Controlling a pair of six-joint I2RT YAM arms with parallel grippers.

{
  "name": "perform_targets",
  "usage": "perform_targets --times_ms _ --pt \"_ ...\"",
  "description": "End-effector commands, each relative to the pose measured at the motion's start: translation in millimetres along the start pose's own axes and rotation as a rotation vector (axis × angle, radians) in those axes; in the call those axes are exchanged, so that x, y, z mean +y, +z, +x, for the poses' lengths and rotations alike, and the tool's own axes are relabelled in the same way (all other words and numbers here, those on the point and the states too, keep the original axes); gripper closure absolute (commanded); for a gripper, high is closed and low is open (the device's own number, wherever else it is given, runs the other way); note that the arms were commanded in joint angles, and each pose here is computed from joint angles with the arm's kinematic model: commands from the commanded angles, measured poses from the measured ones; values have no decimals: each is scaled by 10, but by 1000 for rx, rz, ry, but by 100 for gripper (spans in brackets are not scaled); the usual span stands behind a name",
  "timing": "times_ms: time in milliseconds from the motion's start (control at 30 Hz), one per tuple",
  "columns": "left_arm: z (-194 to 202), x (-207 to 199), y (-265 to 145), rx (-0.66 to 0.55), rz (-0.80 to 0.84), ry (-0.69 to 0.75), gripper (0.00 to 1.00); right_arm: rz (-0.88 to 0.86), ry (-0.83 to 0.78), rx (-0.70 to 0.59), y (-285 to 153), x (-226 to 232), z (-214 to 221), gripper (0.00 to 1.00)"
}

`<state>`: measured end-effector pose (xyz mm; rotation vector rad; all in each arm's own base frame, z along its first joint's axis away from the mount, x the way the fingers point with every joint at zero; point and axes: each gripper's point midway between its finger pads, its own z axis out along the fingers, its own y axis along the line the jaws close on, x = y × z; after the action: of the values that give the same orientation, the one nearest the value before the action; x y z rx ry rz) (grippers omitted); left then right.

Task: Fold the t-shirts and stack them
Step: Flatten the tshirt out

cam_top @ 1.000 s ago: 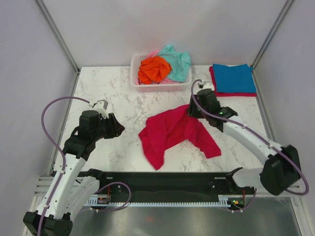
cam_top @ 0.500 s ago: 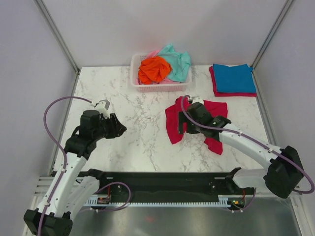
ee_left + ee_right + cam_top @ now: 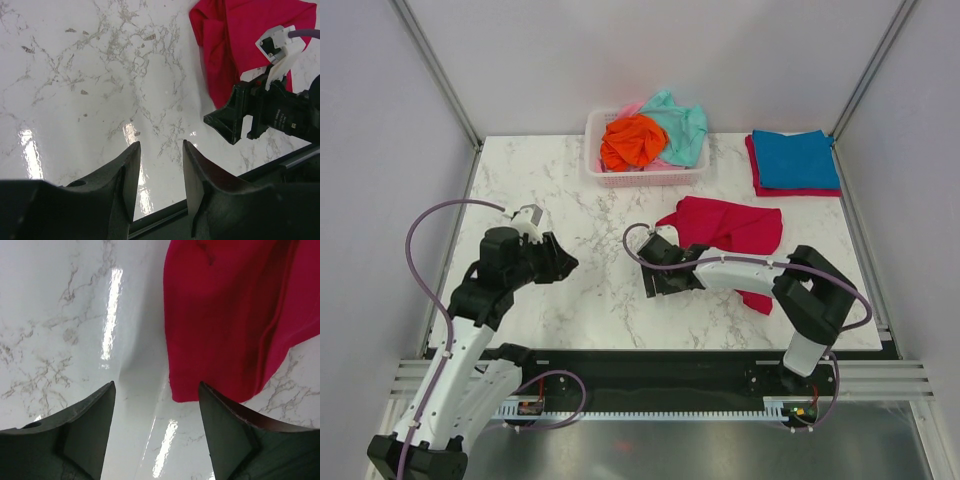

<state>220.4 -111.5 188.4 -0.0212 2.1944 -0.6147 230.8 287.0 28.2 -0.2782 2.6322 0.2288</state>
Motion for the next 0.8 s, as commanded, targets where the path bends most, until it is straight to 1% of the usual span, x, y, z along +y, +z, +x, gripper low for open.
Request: perform_targets --times_ms 0,33,133,200,233,300,333,433,467,500,533,567,600,667,700,733,767 --pt "-80 -109 -25 -38 54 -6 54 65 14 -76 19 -17 -257 26" --pt "-86 -119 -34 -43 59 -3 54 74 8 -75 30 -18 -273 28" --pt "-102 -131 -57 -56 65 3 53 125 -10 -34 133 -101 -162 40" --pt "-113 -142 -72 -64 69 5 53 146 -7 -15 169 -147 -103 46" --pt "-119 -143 -74 -67 69 6 54 159 -7 -2 190 -186 -47 52" --pt "-127 -146 -86 -73 70 8 53 172 2 20 234 -221 46 58" --pt "-128 -145 -92 -75 69 10 53 180 -1 36 258 -255 108 65" --pt "-144 -152 -112 -89 71 11 53 199 -5 75 321 -319 257 75" --pt "-144 -152 -112 -89 71 11 53 200 -11 87 351 -327 305 85" --pt "-147 -154 -118 -92 73 12 53 200 -13 95 356 -337 341 91" --pt "-148 -153 -112 -90 72 12 53 197 -19 96 356 -321 350 100" --pt "-144 -152 -112 -89 71 11 53 187 -26 88 333 -288 324 100" --pt "-141 -149 -106 -86 70 11 53 153 -29 71 284 -162 225 100" --pt "-149 -130 -97 -89 60 10 53 120 -84 45 109 20 53 100" --pt "-151 -126 -97 -90 57 8 53 68 -96 -36 -84 305 -331 100" --pt "-162 -109 -104 -96 47 6 53 60 -139 -76 -244 431 -524 100" --pt "-173 -101 -112 -104 42 6 53 99 -190 -61 -412 433 -593 100"
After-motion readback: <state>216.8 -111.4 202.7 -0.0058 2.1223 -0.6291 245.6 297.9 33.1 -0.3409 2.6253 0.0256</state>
